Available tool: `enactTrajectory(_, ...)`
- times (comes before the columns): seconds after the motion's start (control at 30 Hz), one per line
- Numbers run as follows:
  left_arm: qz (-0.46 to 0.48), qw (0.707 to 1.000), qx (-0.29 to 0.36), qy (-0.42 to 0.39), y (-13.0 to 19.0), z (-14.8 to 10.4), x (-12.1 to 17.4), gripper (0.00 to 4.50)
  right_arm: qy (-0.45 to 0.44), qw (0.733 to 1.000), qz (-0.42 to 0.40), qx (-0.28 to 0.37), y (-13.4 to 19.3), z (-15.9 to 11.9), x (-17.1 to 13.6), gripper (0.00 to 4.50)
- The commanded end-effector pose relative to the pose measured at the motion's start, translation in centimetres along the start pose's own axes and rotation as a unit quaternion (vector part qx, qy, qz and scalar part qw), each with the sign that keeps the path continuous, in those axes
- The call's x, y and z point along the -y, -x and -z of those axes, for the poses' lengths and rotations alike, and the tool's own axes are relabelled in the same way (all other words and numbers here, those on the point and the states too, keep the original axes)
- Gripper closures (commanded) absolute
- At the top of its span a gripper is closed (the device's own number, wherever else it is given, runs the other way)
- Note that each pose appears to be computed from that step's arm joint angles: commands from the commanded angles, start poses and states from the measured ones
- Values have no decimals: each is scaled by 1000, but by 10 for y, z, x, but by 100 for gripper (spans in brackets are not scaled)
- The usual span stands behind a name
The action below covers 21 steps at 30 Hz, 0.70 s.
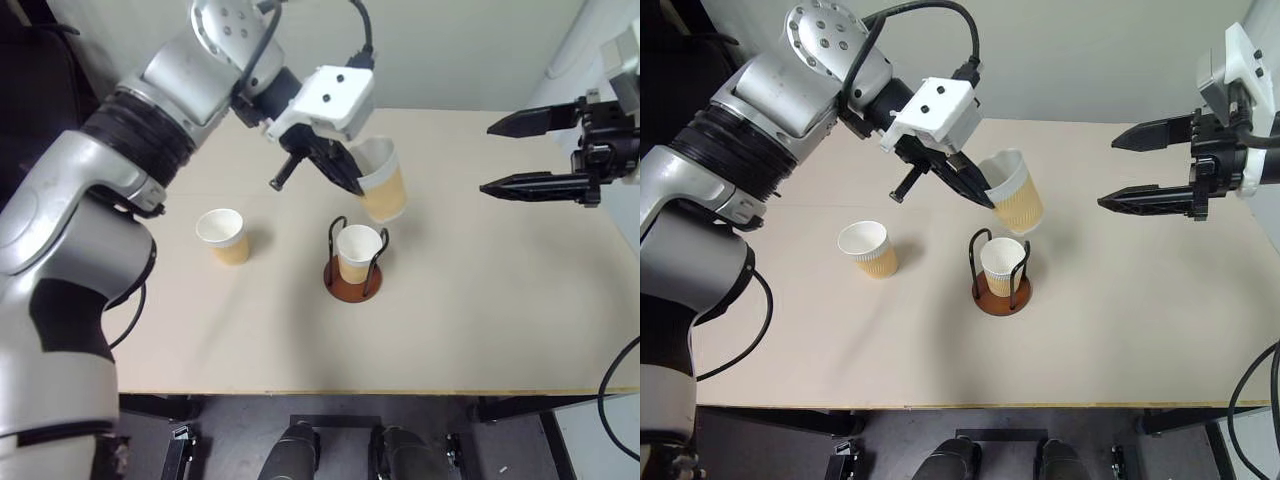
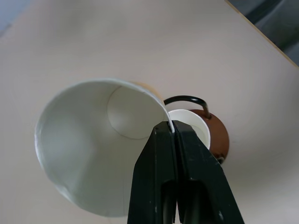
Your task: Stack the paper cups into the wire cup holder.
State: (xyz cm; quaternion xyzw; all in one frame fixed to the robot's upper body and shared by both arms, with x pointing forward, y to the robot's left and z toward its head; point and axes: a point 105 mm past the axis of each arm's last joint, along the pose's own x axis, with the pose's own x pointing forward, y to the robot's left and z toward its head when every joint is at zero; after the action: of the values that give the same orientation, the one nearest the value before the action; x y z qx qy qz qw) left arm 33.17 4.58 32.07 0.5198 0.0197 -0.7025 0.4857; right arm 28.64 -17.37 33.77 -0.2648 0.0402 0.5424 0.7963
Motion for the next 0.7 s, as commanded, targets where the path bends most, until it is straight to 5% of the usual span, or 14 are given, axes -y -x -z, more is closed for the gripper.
enactTrajectory(0.03,19,1000,8,-17,3,-11,4,449,30,999,11,13,9,-17,-3,0)
enactTrajectory(0.7,69,996,-28,-49,-20,-1,11,449,13,1000,18,6,13,-14,-1,0)
